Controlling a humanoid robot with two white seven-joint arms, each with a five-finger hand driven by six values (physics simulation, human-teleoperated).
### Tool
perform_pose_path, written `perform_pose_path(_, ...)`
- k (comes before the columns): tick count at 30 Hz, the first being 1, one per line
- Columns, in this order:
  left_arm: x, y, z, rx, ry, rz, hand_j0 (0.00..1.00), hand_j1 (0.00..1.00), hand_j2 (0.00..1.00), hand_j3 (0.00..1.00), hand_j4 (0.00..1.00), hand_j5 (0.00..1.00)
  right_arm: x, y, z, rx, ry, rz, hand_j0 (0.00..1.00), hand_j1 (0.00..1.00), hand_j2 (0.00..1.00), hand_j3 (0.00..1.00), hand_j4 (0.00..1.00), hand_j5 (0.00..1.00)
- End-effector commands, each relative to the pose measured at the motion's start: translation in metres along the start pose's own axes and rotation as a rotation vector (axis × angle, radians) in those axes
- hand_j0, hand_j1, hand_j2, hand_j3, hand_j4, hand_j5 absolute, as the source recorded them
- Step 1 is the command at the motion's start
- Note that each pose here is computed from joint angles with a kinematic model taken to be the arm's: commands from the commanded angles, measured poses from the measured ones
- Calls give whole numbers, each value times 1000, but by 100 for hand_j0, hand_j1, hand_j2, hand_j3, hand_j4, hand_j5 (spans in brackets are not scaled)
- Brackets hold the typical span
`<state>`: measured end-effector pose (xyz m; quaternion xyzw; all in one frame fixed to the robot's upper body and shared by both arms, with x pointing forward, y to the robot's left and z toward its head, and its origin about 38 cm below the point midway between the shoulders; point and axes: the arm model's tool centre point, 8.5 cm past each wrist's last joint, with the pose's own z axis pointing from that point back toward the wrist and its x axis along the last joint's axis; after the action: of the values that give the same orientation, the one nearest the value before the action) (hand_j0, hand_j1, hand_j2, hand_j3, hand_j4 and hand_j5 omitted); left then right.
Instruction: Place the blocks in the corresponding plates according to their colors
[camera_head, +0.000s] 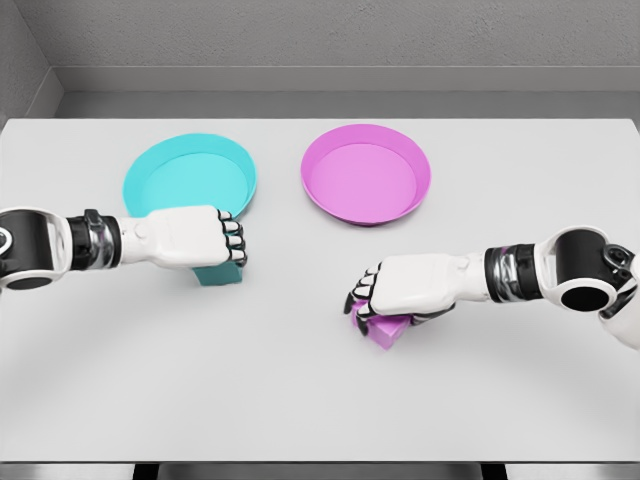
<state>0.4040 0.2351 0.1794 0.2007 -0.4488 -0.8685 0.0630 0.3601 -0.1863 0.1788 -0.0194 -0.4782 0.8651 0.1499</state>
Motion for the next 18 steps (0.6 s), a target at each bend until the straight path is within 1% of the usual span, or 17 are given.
perform_pose_path(1,-1,3,2,17,1,18,52,52,52,52,52,52,0,0,1,1,2,1,50,50,50,50,50,50)
perform_pose_path(4,-3,16,5,55,-5,19,52,52,52,52,52,52,-3,-4,3,-3,10,10,50,50,50,50,50,50)
perform_pose_path(7,-9,26,9,83,2,26,46,46,46,46,46,46,-6,-12,7,-17,22,21,50,50,50,50,50,50)
perform_pose_path(8,-7,30,9,97,-6,27,46,46,46,46,46,46,-8,-14,9,-23,30,22,50,50,50,50,50,50)
perform_pose_path(11,-13,40,15,138,6,39,45,45,45,45,45,45,-15,-17,14,-36,75,4,50,50,50,50,50,50)
perform_pose_path(13,-21,45,21,174,24,75,45,45,45,45,45,45,-21,-25,20,-55,111,3,50,50,50,50,50,50)
perform_pose_path(15,-31,40,27,178,52,110,45,45,45,45,45,45,-24,-29,22,-58,129,2,50,50,50,50,50,50)
perform_pose_path(17,-49,32,36,192,102,172,45,45,45,45,45,45,-27,-36,26,-68,144,9,50,50,50,50,50,50)
perform_pose_path(18,-57,29,40,199,122,203,45,45,45,45,45,45,-30,-40,30,-85,158,13,50,50,50,50,50,50)
